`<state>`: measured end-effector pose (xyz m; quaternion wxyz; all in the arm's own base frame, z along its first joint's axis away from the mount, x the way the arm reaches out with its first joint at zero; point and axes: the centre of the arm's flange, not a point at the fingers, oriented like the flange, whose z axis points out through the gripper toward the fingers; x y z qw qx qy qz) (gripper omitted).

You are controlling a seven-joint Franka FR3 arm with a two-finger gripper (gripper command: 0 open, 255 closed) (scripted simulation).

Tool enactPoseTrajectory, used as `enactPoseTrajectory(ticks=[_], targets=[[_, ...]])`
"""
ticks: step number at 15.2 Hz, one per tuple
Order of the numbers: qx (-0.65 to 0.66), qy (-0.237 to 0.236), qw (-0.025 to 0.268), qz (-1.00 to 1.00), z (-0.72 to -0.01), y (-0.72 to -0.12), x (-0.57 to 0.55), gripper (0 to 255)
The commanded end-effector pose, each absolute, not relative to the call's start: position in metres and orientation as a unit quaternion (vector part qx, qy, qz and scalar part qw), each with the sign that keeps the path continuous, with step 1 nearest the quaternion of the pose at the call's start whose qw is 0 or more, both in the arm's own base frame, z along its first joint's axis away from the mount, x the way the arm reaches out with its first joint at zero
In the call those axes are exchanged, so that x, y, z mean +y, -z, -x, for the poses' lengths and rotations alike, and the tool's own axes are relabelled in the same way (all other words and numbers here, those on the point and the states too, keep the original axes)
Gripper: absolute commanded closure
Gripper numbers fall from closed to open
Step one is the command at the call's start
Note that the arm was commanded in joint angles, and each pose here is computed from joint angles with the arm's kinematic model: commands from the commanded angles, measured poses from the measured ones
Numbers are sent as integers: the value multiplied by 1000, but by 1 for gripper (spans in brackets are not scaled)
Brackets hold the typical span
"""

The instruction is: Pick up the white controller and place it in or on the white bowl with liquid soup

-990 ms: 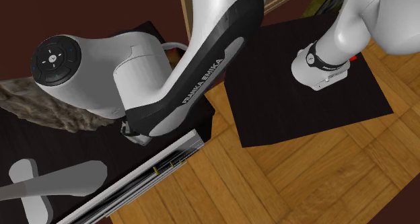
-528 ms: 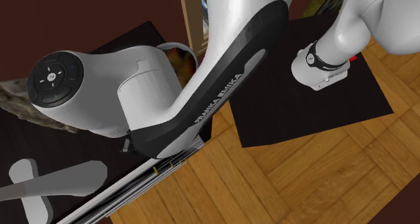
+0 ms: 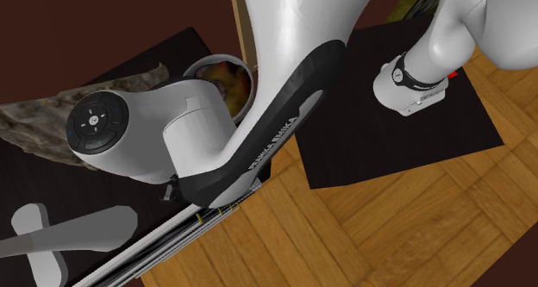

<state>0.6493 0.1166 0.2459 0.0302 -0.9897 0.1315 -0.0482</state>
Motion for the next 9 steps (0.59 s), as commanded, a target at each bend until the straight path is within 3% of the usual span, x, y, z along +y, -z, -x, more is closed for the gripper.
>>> enactPoseTrajectory(ticks=[1,7,8,9], targets=[[132,48,30,990,-649,-243,117,0],[132,48,30,990,-649,-243,117,0],[132,48,30,990,-649,-243,117,255],[132,48,30,990,-649,-243,117,255]])
